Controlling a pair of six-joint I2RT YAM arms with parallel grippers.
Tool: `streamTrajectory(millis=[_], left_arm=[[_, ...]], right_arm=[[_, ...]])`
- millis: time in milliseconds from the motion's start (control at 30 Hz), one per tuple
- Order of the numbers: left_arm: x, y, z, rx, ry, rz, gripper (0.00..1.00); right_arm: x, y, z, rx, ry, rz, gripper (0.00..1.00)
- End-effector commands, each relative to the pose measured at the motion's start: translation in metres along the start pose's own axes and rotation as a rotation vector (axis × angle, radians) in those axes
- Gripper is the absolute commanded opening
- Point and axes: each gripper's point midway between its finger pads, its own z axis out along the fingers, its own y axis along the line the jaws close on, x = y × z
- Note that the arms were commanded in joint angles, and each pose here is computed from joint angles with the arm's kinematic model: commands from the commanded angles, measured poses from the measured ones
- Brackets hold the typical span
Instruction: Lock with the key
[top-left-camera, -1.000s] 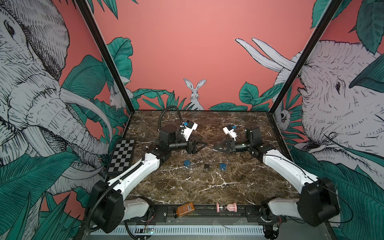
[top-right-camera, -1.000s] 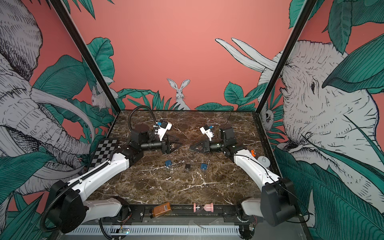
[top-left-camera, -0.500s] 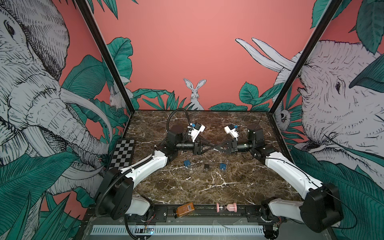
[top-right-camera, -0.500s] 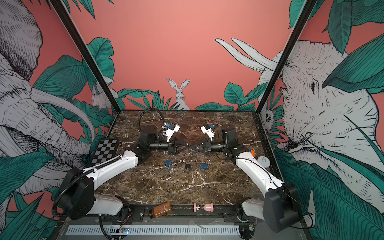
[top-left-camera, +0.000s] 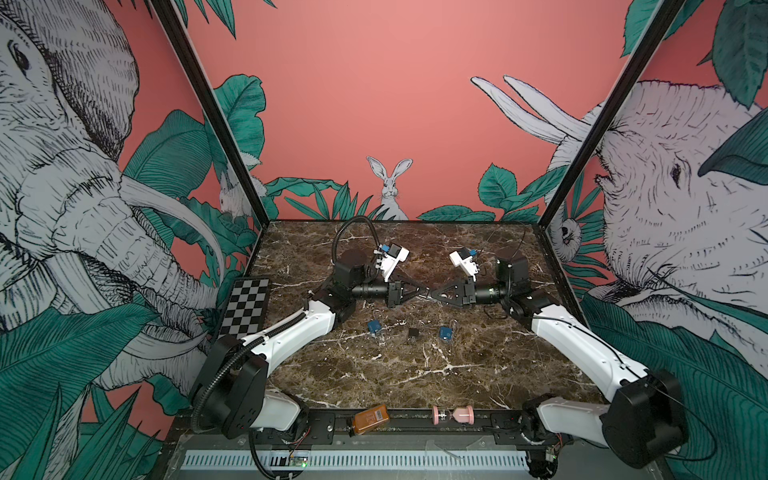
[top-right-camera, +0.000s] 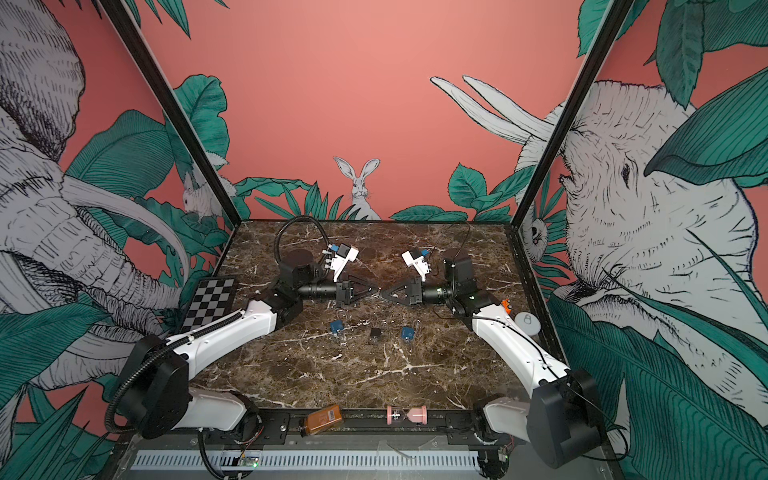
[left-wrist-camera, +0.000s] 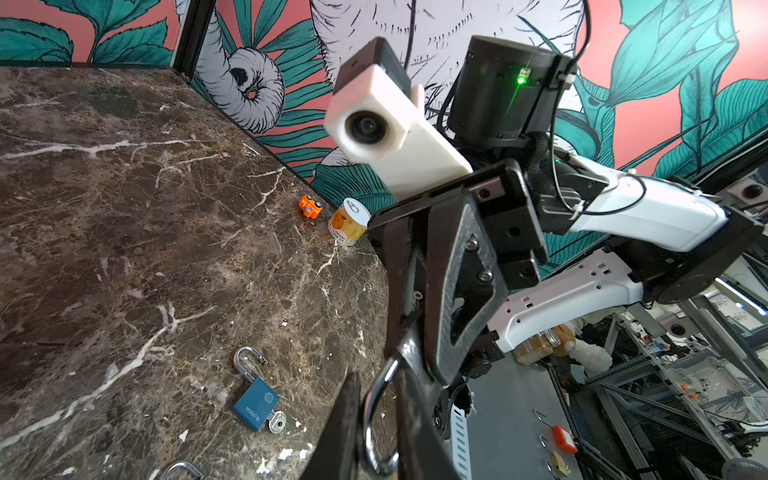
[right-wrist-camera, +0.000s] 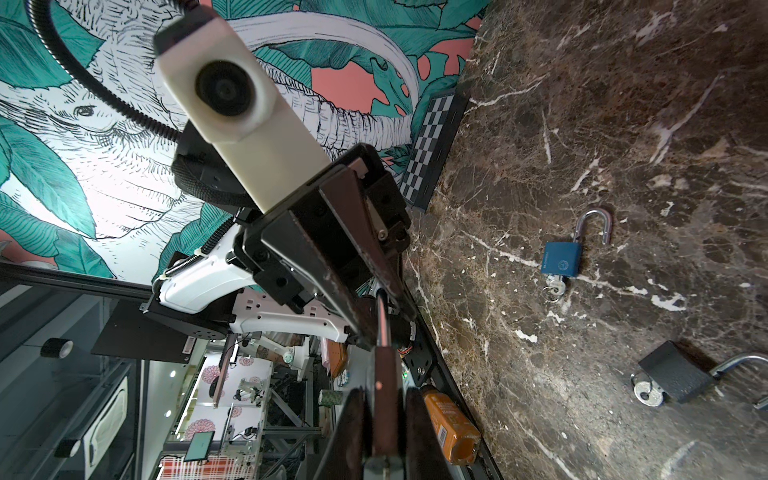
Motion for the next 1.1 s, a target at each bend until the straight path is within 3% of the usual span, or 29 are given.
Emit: streamTrajectory(millis=[0,233,500,900,1067], left_arm=[[-0.007,-0.014,-0.002,0.04,-0.011,0.026,0.16],[-0.005,-0.019,-0.004,0.057,-0.01,0.014,0.15],[-0.009,-0.026,-0.005,0.092,-0.012,-0.01,0.0],[-0.016,-0.067,-0.004,0.187,-0.013,-0.049,0.0],[-0.014,-0.076,0.002,0.207,0.003,-0.032,0.0]], right_arm=[[-0.009,0.009,-0.005,0.025,-0.057,-0.103,0.0],[-0.013,0.01,-0.007,0.04,-0.077,-0.127,0.0],[-0.011,0.002,-0.007,0.083,-0.073,-0.176,0.0],[-0.012,-0.018,-0.013,0.202,-0.108,-0.299,0.0],[-0.017,-0.015,-0.012,0.172,-0.136,-0.291,0.0]])
